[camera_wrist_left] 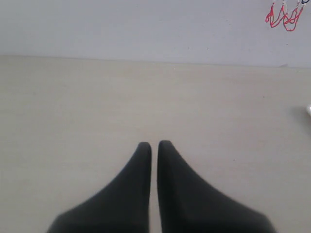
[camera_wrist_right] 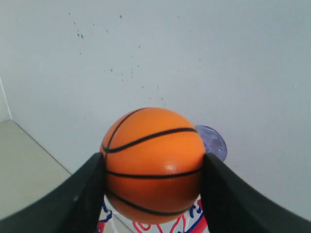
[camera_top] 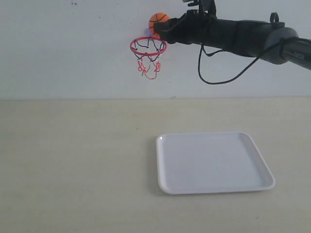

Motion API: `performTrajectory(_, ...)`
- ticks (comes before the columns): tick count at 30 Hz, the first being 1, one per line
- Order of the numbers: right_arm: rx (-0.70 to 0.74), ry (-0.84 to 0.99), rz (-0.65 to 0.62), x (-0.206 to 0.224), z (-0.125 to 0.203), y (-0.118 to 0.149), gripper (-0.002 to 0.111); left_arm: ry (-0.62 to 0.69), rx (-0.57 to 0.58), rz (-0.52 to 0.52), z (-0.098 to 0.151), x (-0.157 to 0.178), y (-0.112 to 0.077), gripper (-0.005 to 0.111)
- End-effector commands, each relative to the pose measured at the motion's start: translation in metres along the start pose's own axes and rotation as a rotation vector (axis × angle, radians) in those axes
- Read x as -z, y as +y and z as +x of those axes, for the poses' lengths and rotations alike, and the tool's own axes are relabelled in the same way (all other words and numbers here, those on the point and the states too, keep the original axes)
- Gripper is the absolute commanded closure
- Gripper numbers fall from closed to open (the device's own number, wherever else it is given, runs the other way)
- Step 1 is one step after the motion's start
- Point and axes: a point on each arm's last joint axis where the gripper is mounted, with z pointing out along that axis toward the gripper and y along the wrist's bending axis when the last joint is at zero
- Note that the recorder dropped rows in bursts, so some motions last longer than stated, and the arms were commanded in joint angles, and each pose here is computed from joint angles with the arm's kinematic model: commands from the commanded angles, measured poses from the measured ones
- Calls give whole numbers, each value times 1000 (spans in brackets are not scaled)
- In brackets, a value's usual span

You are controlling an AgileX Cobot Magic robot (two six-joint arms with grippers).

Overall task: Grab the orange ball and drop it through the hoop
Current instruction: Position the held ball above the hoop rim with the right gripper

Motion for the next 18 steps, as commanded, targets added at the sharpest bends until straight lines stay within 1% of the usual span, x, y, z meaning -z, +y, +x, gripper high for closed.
performTrajectory(1, -41, -30, -14, -11, 8, -7, 108, -4, 14, -1, 1, 0, 0, 103)
performTrajectory(6, -90, -56, -25, -21, 14, -10, 108, -4, 14, -1, 1, 0, 0, 103)
performTrajectory(13, -96, -62, -73, -30, 20, 1, 108, -4, 14, -1, 1, 0, 0, 103)
performTrajectory(18, -77, -54, -37, -35, 22, 6, 108, -4, 14, -1, 1, 0, 0, 103)
